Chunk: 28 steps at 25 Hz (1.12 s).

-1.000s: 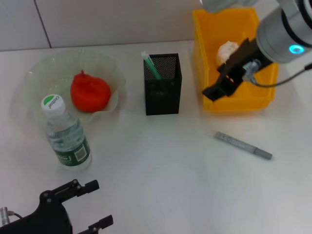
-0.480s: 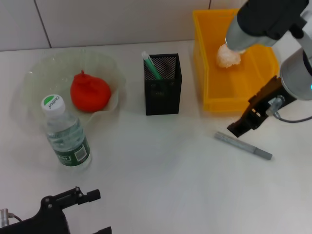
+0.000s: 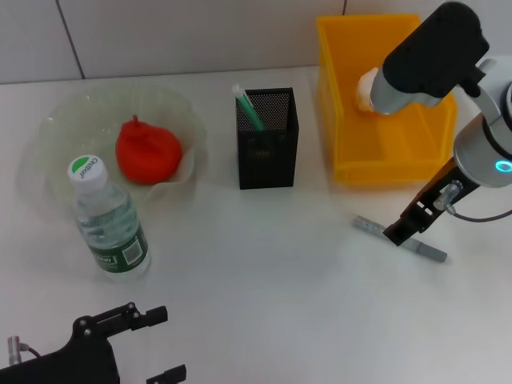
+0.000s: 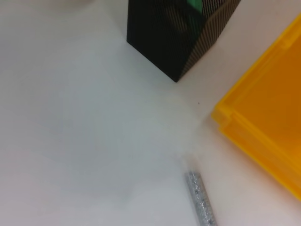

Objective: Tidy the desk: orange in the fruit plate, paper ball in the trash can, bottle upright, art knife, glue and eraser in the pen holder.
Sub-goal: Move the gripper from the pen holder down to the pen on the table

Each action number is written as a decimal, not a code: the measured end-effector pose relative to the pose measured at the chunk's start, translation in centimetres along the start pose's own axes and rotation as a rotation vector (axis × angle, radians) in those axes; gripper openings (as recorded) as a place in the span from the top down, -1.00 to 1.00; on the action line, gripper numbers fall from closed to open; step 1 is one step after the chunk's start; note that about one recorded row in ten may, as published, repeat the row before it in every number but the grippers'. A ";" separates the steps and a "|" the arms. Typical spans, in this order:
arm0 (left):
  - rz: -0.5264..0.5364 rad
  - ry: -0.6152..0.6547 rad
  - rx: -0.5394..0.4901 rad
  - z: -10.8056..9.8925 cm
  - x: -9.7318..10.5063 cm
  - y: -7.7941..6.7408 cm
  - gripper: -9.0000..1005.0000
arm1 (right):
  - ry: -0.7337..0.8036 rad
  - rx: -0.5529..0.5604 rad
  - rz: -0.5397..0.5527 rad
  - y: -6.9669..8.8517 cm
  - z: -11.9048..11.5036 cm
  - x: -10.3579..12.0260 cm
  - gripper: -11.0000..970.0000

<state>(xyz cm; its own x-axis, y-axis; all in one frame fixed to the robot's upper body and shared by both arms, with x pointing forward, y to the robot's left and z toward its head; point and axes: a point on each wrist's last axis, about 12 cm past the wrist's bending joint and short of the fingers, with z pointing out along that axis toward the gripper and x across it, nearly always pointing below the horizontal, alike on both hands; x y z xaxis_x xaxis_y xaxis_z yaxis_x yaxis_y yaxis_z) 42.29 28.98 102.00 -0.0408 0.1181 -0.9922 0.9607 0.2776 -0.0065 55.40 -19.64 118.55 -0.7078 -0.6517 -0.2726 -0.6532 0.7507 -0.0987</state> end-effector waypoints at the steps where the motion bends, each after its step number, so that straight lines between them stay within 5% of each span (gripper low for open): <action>1: 0.000 0.003 -0.002 0.0 0.0 0.0 -0.38 | 0.008 -0.005 0.004 -0.2 0.4 -0.1 -0.65; 14: 0.000 0.012 -0.007 0.2 0.1 0.2 -0.38 | 0.043 -0.097 -0.107 -1.4 3.5 -1.8 -0.63; 28: -0.003 0.011 -0.010 0.1 0.2 0.1 -0.38 | 0.052 -0.119 -0.172 -2.2 4.3 -2.0 -0.63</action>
<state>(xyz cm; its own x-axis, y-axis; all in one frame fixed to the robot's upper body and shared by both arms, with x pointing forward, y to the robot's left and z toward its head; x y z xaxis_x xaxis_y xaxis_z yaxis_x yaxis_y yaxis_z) 42.40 28.89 101.82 -0.0465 0.1280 -0.9907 0.9578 0.2872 -0.0078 59.40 -19.47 115.24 -0.5937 -0.7763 -0.2117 -0.7907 0.6116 -0.0252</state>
